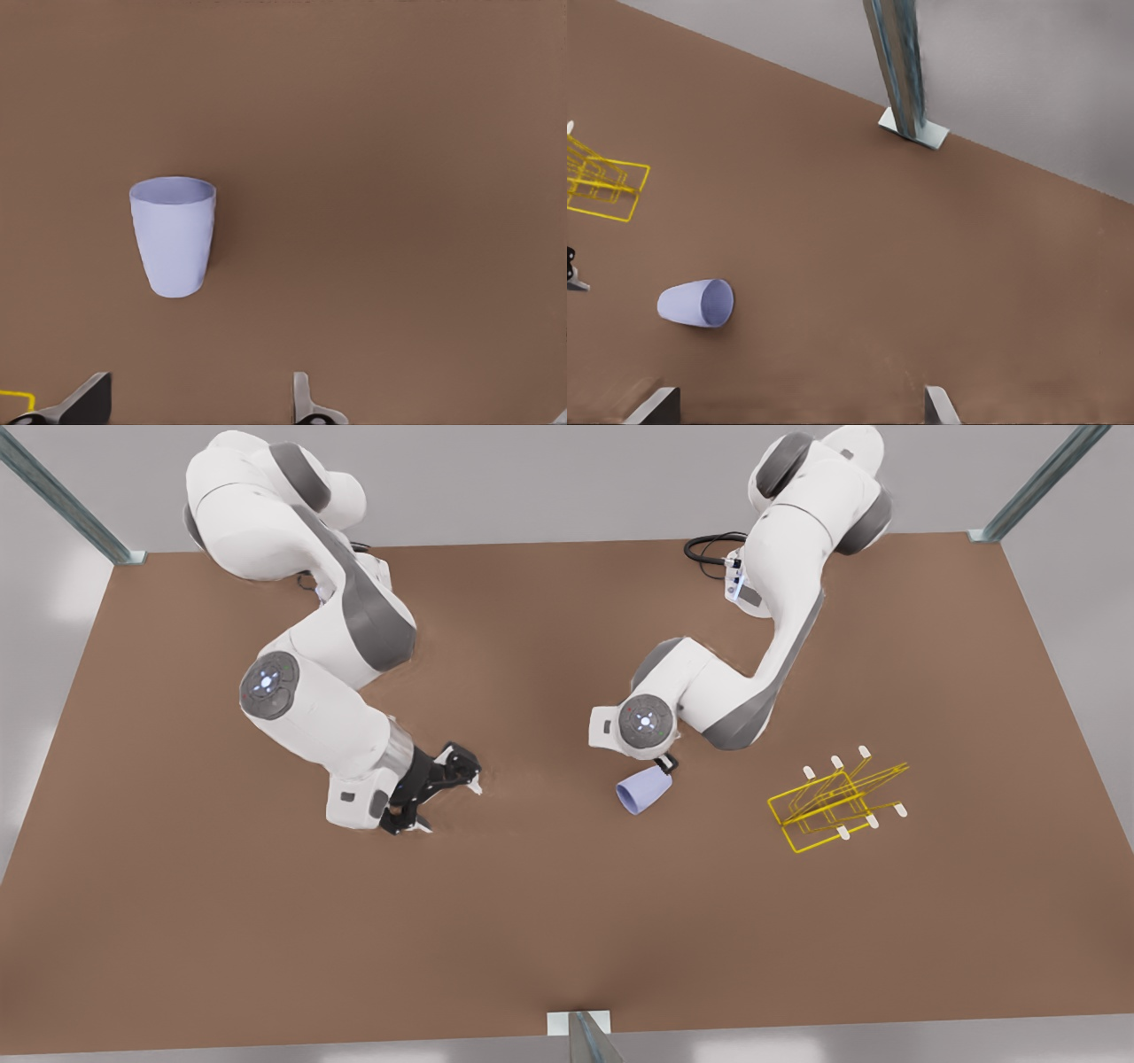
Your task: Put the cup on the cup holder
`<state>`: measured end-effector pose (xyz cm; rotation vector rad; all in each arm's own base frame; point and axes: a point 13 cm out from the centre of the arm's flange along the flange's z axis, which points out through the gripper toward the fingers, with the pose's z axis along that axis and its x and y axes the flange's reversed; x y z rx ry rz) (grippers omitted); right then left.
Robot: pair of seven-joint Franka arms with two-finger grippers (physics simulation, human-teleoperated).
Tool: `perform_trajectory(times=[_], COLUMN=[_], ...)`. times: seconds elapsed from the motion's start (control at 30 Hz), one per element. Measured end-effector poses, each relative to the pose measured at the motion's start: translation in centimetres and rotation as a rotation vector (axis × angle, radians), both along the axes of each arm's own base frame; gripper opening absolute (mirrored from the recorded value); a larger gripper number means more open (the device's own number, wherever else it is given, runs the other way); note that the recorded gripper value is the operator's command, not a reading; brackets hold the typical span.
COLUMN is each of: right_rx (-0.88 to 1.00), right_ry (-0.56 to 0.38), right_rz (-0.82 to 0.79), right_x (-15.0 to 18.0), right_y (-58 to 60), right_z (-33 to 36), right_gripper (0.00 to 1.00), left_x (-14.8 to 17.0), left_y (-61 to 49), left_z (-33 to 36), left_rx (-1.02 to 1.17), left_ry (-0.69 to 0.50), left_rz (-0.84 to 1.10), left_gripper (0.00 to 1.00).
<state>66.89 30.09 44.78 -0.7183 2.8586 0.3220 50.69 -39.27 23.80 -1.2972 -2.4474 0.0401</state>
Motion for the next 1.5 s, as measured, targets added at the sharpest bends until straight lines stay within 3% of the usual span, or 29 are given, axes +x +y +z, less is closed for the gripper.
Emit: perform_trajectory(times=[0.07, 0.17, 0.4, 0.83, 1.5], right_rx=[-0.219, -0.325, -0.263, -0.288, -0.288], right_ry=[0.039, 0.095, 0.188, 0.201, 0.212], right_rz=[-0.118, -0.252, -0.573, -0.591, -0.608], right_x=[-4.2, -6.7, -5.7, -5.3, -5.2], right_y=[-12.2, -21.9, -39.5, -39.7, -39.8], right_z=[-0.8, -1.1, -1.4, -2.5, -3.1], right_gripper=[1.00, 1.00, 1.00, 1.00, 1.00], left_x=[-1.3, -1.0, 1.7, 2.4, 1.7], left_y=[-0.2, 2.6, 2.8, 5.0, 4.2], left_z=[-6.9, -12.6, -12.6, -15.9, -20.1], left_rx=[-0.001, -0.005, -0.083, -0.058, -0.077], left_ry=[0.013, -0.038, -0.206, -0.217, -0.205], left_rz=[-0.035, -0.082, -0.134, 0.034, 0.131], left_gripper=[1.00, 1.00, 1.00, 1.00, 1.00])
